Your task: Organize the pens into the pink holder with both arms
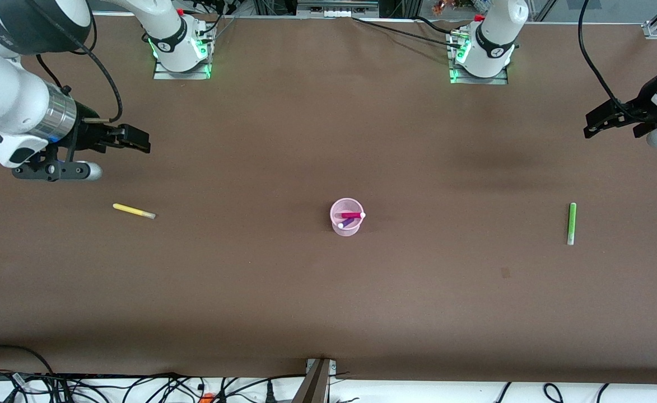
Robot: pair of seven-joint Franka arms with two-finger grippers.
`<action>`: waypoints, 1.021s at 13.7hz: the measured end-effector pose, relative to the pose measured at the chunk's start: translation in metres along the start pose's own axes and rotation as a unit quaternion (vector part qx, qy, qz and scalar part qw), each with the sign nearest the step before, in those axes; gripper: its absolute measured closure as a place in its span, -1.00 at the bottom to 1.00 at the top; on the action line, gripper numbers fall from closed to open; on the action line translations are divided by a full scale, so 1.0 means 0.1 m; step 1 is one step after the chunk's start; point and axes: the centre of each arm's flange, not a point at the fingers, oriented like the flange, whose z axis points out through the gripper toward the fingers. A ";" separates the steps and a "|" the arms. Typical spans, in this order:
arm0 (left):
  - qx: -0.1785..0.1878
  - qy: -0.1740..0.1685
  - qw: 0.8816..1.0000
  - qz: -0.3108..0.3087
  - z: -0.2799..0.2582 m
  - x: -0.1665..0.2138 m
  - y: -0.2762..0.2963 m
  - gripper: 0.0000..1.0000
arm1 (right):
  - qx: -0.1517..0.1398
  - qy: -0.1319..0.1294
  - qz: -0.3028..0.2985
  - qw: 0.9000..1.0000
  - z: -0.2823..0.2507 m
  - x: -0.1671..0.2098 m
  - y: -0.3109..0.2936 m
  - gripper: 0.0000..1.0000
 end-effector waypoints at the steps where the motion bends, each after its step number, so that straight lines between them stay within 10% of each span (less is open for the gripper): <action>1: 0.000 0.000 1.000 0.000 0.00 0.00 0.00 -1.00 | -0.010 0.000 -0.012 1.000 -0.01 -0.07 0.06 -1.00; 14: 0.001 -0.006 1.000 0.011 0.01 -0.01 0.12 -1.00 | -0.018 0.037 -0.008 0.999 -0.17 -0.46 0.57 -1.00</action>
